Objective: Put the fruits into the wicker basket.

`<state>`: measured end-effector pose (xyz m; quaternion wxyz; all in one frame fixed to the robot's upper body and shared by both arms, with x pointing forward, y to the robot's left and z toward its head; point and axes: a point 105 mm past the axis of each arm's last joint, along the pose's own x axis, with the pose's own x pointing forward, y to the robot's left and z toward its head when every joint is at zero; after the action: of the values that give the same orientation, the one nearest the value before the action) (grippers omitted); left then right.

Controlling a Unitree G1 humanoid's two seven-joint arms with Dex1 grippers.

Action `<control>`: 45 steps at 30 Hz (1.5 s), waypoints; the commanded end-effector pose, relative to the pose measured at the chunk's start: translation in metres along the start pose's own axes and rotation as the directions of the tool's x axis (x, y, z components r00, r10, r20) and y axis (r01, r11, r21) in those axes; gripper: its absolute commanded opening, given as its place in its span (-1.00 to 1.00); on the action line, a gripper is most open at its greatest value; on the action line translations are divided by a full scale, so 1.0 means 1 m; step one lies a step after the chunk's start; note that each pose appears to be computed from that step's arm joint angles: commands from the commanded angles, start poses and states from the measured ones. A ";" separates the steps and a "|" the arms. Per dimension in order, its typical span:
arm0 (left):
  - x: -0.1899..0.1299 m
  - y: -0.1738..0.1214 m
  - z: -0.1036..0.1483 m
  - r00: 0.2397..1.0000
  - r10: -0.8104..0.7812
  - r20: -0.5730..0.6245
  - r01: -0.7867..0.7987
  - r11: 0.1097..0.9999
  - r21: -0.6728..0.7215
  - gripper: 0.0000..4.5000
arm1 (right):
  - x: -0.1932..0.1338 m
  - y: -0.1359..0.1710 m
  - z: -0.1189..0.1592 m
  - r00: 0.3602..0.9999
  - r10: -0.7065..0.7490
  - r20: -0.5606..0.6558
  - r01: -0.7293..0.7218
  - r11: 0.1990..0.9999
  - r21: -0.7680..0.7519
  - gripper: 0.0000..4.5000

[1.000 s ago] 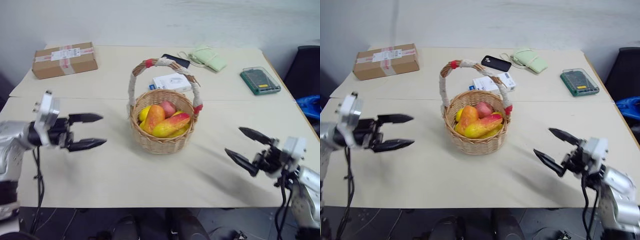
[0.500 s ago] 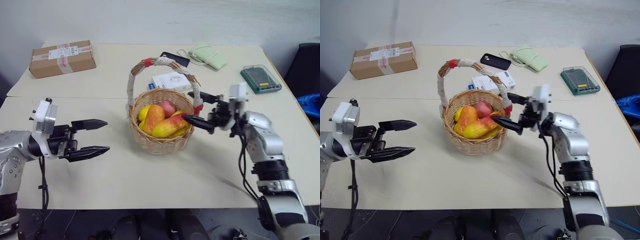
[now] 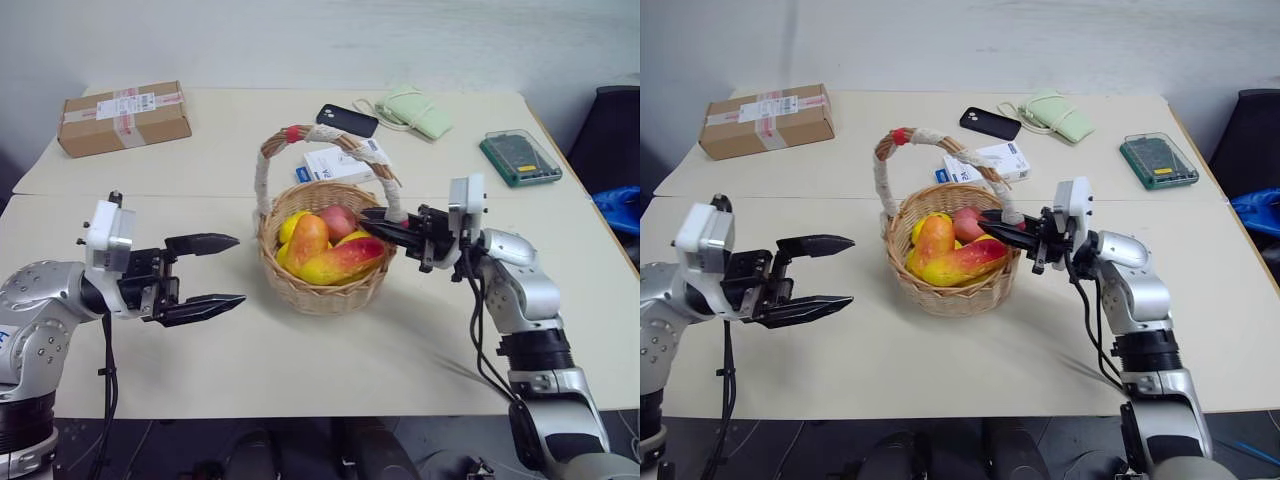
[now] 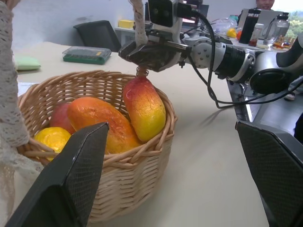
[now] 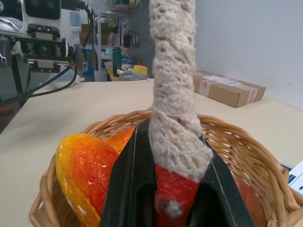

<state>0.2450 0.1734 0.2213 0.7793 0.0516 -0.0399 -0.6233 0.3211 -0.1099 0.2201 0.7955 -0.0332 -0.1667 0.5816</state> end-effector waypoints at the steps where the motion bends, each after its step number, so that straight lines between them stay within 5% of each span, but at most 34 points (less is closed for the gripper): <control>1: 0.007 0.003 0.004 0.999 -0.023 0.024 0.022 0.999 0.030 1.00 | -0.025 0.000 0.045 0.990 -0.111 0.083 0.117 0.990 -0.074 -0.92; 5: 0.012 0.012 0.002 0.999 -0.020 0.051 0.018 0.999 0.030 1.00 | -0.067 0.003 0.067 0.942 -0.320 0.102 0.332 0.932 -0.147 -0.92; 10: 0.024 0.024 -0.001 0.995 -0.042 0.087 0.040 0.999 0.033 1.00 | -0.155 -0.013 0.083 0.735 -0.662 0.147 0.675 0.690 -0.262 -0.92; 14: 0.029 0.030 -0.003 0.994 -0.071 0.081 0.068 0.997 0.041 1.00 | -0.198 -0.019 0.071 0.646 -0.756 0.108 0.743 0.590 -0.315 -0.92; 19: 0.031 0.037 -0.004 0.994 -0.075 0.077 0.071 0.996 0.060 1.00 | -0.225 -0.028 0.048 0.596 -0.801 0.046 0.771 0.556 -0.312 -0.92; 21: 0.033 0.038 -0.003 0.994 -0.076 0.079 0.071 0.995 0.066 1.00 | -0.231 -0.031 0.041 0.588 -0.809 0.020 0.776 0.557 -0.297 -0.92; 34: 0.015 0.033 -0.018 0.998 -0.054 -0.021 0.055 0.998 0.018 1.00 | -0.265 -0.006 0.069 0.609 -0.781 -0.142 0.700 0.612 -0.368 0.98; 42: -0.033 0.054 -0.055 0.958 0.138 -0.251 -0.107 0.985 0.133 1.00 | -0.302 0.040 0.053 0.575 -0.650 -0.497 0.484 0.760 -0.433 0.98; 45: -0.048 0.050 -0.067 0.945 0.165 -0.281 -0.131 0.982 0.134 1.00 | -0.286 0.054 0.032 0.632 -0.564 -0.532 0.421 0.826 -0.375 0.98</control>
<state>0.2940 0.2275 0.1581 0.8164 0.1633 0.0471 -0.5519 0.1853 -0.3784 0.1702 0.9357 -0.2461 0.0574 0.2461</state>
